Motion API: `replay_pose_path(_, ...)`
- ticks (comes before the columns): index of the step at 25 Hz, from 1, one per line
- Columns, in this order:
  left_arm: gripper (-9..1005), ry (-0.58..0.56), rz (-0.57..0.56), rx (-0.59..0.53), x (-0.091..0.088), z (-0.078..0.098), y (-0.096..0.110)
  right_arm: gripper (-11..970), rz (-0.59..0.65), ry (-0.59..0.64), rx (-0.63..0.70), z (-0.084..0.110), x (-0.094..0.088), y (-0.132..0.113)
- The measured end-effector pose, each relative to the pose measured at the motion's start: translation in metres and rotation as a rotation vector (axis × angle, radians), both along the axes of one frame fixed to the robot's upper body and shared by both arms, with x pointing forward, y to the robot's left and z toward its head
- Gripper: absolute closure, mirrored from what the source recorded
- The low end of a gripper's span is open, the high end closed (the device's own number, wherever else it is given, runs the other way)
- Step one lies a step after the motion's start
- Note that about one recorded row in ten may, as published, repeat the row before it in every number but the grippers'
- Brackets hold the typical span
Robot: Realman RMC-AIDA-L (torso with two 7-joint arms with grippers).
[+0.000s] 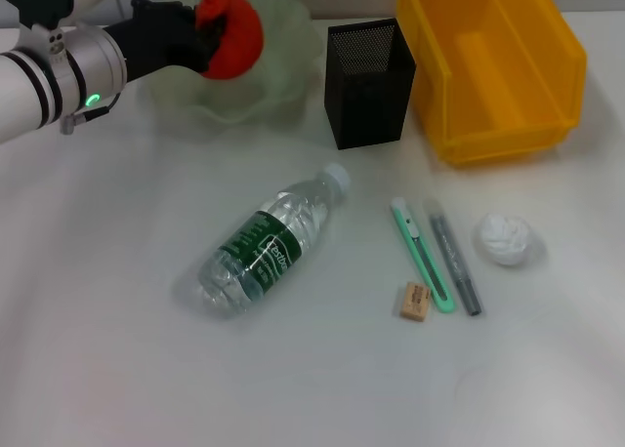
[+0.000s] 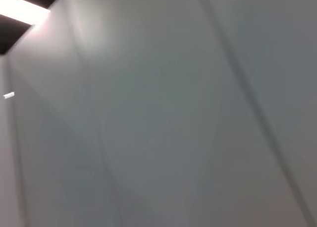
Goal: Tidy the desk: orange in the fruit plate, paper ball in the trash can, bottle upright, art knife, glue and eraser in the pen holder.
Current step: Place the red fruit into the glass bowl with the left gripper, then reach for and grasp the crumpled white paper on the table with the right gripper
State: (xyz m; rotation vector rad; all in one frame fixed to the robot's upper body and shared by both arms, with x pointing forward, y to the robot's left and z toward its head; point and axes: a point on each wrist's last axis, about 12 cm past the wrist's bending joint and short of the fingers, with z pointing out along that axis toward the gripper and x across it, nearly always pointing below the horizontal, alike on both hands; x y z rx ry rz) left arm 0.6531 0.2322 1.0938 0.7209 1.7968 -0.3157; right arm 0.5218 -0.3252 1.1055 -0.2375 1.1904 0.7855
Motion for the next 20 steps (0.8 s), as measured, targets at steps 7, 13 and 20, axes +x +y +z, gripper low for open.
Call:
replay_pose_path(7,718,-0.038,0.003,-0.014,-0.002,0.001,0.003,205,0.337,0.080,-0.218,0.036,0.003,0.003)
replay_pose_path(13,415,-0.045,0.001,-0.011,-0.003,-0.001,0.003,205,0.476,0.327,-0.435,0.073,0.004,0.006)
replay_pose_path(20,223,-0.043,0.003,-0.014,-0.004,-0.002,0.003,206,0.343,0.752,-0.593,0.094,0.004,-0.002)
